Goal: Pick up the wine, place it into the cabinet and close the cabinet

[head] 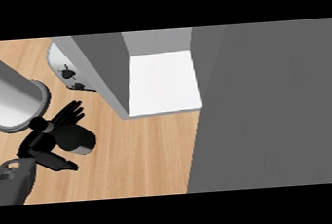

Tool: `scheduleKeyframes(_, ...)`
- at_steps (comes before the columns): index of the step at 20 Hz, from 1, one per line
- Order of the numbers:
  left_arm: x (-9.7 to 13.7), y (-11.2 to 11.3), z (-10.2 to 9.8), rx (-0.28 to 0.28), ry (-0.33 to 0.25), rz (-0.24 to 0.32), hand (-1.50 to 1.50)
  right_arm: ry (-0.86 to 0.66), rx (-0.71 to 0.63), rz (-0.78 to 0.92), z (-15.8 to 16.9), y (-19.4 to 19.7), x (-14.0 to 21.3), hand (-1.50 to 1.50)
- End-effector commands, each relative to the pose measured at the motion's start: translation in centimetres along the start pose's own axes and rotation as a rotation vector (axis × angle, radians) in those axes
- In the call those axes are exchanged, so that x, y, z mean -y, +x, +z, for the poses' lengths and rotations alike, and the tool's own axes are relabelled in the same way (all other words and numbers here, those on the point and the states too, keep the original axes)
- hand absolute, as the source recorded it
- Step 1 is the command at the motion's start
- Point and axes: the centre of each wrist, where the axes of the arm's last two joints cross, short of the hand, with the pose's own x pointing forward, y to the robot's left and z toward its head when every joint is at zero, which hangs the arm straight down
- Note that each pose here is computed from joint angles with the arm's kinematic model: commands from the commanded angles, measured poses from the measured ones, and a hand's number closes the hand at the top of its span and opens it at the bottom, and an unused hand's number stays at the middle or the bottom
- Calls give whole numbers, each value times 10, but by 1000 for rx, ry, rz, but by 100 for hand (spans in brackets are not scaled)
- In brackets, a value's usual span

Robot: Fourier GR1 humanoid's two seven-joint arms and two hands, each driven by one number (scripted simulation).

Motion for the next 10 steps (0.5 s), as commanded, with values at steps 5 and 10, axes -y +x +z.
scheduleKeyframes(5, 6, -9, -5, 97, -135, 99, -150, 11, 79, -9, 29, 29, 7, -150)
scheduleKeyframes(10, 17, -11, -22, 174, -102, 144, -150, -10, 50, 3, 20, 13, 2, -150)
